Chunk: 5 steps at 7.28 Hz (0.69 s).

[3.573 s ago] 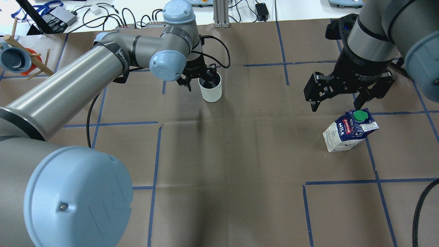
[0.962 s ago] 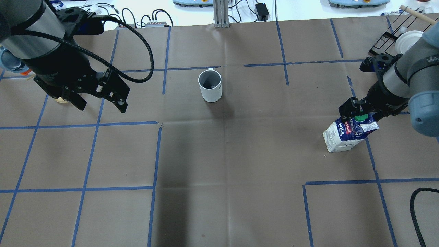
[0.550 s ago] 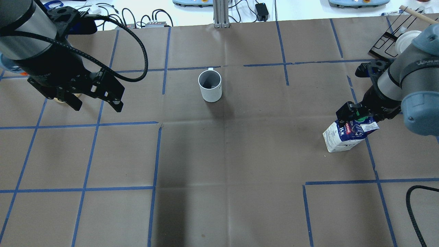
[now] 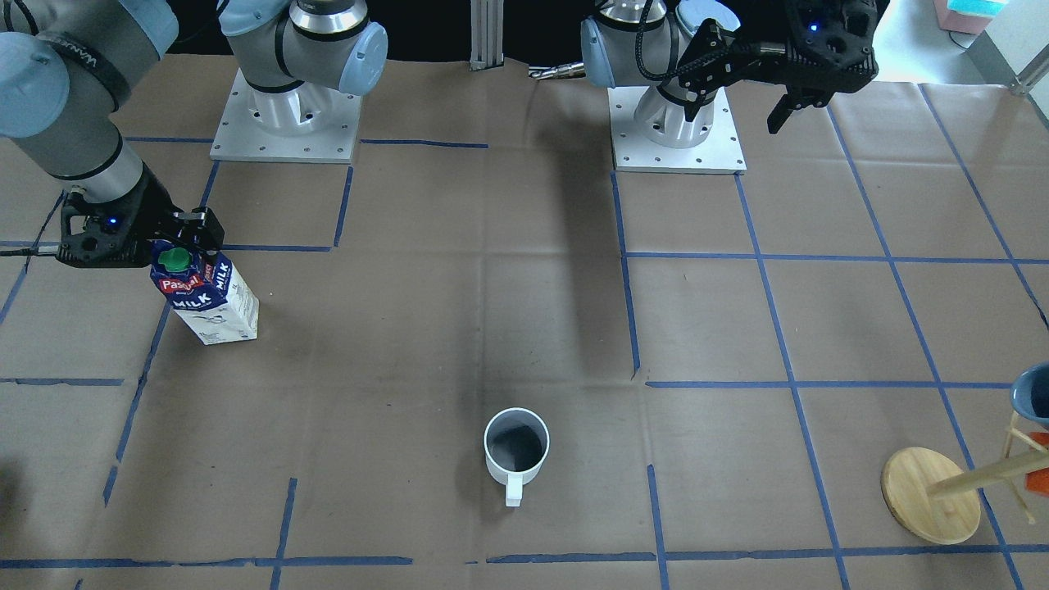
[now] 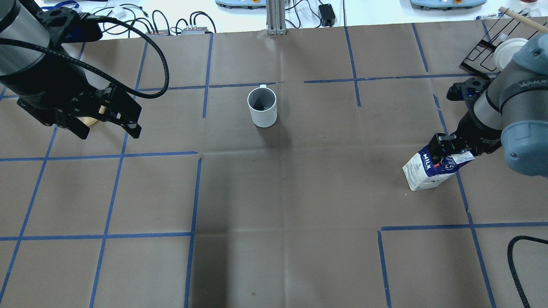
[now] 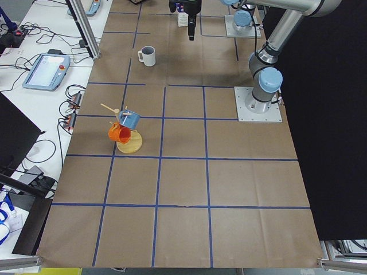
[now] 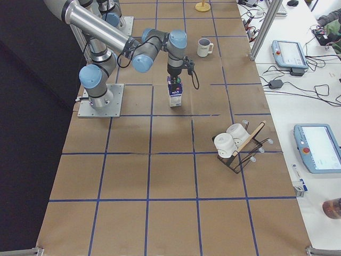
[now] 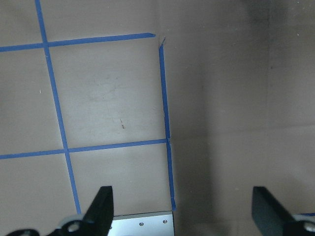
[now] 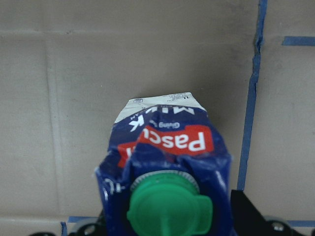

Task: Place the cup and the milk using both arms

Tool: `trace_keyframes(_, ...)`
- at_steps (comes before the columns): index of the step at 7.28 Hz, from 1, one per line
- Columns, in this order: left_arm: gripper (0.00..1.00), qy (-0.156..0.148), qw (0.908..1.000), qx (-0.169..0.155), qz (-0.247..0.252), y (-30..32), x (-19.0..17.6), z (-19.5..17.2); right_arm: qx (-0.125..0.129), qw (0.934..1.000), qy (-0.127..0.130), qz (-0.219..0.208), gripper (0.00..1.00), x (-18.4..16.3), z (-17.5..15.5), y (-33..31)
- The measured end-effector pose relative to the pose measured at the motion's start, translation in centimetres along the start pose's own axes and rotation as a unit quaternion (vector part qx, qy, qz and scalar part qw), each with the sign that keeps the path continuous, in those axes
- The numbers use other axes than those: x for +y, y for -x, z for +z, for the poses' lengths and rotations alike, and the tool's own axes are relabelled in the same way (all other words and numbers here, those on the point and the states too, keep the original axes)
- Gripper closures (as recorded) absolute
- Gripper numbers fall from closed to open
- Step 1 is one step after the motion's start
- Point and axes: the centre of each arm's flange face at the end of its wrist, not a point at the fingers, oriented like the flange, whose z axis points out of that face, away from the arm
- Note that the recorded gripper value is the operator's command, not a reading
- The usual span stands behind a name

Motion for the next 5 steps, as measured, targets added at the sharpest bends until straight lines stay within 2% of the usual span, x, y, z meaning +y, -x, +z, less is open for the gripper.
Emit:
trace_keyframes(1, 0.0, 0.001, 1.0, 0.0, 0.0, 0.0, 0.0, 0.0, 0.002, 1.0, -0.007, -0.001, 0.42, 0.1, -0.5, 0.1)
trace_keyframes(5, 0.0, 0.002, 1.0, 0.0, 0.0, 0.0, 0.0, 0.1, 0.008, 0.9996, -0.026, -0.005, 0.42, -0.3, -1.8, 0.1)
